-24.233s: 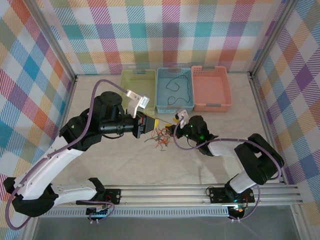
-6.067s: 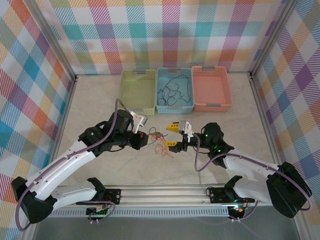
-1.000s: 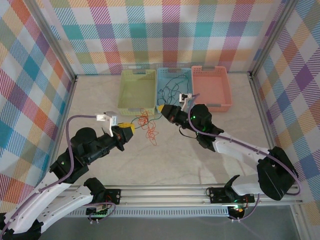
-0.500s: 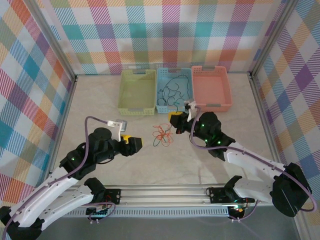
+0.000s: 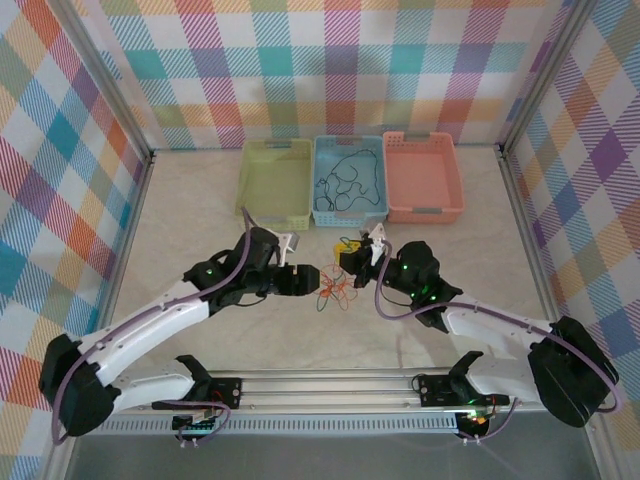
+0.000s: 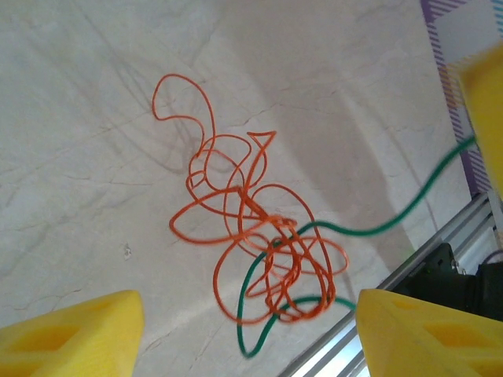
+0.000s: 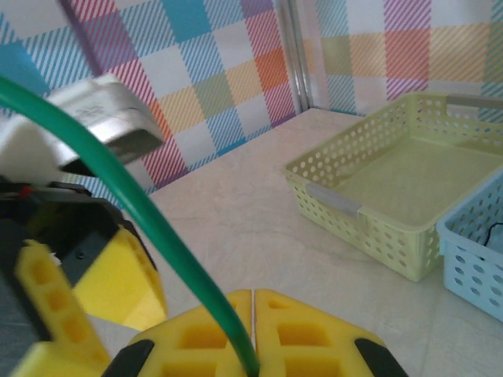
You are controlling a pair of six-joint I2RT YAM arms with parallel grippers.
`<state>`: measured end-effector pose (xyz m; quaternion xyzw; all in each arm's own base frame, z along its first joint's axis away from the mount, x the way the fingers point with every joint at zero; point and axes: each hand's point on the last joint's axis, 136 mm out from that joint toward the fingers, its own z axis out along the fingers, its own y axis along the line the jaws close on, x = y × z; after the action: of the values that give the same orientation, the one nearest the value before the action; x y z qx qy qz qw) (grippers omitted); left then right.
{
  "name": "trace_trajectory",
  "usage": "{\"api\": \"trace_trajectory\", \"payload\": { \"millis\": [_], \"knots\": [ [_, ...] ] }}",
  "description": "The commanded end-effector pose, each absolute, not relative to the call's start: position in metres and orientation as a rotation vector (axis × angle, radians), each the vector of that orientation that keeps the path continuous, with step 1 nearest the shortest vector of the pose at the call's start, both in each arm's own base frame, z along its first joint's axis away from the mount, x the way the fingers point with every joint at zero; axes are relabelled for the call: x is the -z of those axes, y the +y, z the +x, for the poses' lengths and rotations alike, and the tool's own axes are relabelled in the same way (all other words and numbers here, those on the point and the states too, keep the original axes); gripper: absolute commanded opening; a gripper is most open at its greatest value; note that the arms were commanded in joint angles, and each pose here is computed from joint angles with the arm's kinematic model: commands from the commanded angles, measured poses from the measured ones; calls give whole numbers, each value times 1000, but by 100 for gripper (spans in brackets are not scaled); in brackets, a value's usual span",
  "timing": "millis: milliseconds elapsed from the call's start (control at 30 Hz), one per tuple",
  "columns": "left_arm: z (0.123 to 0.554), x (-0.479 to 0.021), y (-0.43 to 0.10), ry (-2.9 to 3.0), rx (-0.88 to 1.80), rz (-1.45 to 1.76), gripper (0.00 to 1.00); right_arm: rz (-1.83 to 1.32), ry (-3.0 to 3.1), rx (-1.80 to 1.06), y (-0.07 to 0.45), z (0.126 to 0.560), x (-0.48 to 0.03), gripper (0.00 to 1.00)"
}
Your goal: Untangle the cables
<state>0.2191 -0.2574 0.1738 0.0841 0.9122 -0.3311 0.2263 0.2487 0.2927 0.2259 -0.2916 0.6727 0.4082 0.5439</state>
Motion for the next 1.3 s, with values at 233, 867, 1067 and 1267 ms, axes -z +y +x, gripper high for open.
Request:
{"api": "trace_trajectory", "payload": {
  "millis": [233,867,1067,1267],
  "knots": [
    [221,-153,-295,2583,968,175,70,-772,1471,-971,300,243,-230,0],
    [216,-113,-301,2644,925,174,36,-718,1458,-897,288,249,-233,0],
    [211,-100,-291,2656,892,154,19,-700,1451,-878,283,250,-236,0],
    [208,-94,-276,2647,834,133,6,-644,1478,-845,274,257,-235,0]
  ]
}}
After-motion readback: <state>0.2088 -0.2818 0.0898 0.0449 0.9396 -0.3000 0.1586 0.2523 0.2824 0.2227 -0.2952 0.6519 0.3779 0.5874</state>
